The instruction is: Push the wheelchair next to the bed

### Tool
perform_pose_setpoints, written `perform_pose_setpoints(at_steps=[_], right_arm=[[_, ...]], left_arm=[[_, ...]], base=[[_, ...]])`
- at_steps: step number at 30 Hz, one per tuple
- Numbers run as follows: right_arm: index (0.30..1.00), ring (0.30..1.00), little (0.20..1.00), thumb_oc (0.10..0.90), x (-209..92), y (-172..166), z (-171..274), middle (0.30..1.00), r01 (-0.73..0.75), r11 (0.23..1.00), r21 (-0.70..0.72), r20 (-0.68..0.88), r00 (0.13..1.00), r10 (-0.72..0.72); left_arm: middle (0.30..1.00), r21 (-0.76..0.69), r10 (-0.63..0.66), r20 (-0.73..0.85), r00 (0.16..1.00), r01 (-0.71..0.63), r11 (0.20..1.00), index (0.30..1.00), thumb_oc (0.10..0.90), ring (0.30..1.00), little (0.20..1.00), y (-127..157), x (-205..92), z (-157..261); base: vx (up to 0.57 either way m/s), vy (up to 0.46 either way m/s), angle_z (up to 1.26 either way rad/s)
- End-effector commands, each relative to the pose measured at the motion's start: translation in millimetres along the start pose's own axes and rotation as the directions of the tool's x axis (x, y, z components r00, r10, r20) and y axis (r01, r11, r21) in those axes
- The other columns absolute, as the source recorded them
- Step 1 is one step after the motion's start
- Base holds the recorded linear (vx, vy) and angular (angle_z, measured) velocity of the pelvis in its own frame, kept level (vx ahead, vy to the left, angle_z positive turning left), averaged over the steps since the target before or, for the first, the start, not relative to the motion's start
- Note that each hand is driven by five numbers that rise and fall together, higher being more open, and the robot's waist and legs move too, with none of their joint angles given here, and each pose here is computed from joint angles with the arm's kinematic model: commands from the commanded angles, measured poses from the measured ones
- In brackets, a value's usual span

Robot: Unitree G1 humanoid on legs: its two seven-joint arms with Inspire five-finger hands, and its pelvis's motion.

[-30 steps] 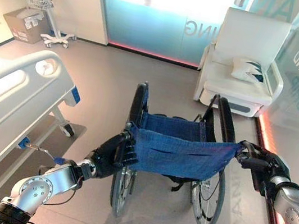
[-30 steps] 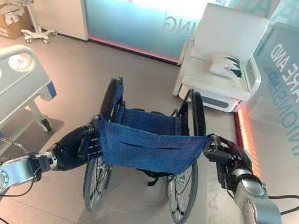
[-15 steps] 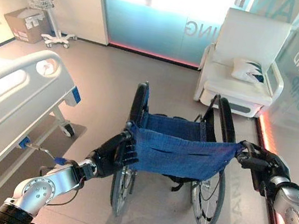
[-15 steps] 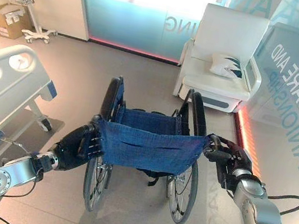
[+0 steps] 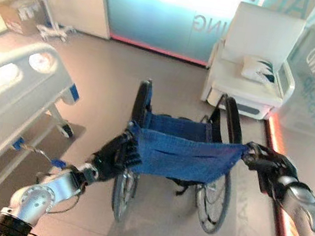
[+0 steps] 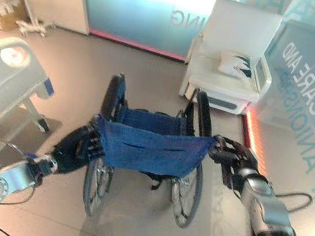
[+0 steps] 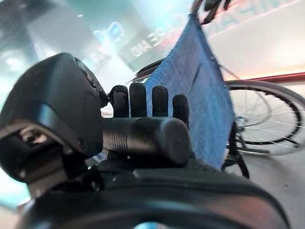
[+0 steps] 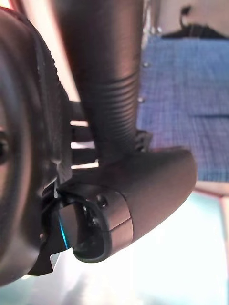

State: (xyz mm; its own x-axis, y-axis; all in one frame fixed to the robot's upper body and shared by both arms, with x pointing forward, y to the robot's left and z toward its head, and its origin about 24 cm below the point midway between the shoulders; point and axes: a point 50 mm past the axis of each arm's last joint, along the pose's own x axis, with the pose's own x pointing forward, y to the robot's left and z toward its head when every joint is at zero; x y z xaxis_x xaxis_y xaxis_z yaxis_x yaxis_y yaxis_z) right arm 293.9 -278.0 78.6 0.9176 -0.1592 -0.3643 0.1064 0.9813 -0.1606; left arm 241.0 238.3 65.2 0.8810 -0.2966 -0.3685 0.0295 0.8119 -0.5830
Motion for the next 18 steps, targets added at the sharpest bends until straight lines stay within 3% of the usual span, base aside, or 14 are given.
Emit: perform_pose_setpoints(at_steps=[1,18], right_arm=[[0.3,0.3,0.3,0.4,-17.5,29.1,76.9,0.3,-0.281,0.931,-0.234,0.283,0.896,0.342],[0.3,0.3,0.3,0.4,-25.8,59.2,118.5,0.3,-0.385,0.855,-0.347,0.36,0.787,0.5]], left_arm=[[0.3,0.17,-0.444,0.556,0.703,0.427,0.888,0.3,0.4,0.3,0.3,-89.0,-24.0,123.0],[0.3,0.226,-0.35,0.592,0.726,0.267,0.937,0.3,0.4,0.3,0.3,-78.4,-32.5,157.4]], base=[[0.29,0.06,-0.08],[0.38,0.171,-0.3]])
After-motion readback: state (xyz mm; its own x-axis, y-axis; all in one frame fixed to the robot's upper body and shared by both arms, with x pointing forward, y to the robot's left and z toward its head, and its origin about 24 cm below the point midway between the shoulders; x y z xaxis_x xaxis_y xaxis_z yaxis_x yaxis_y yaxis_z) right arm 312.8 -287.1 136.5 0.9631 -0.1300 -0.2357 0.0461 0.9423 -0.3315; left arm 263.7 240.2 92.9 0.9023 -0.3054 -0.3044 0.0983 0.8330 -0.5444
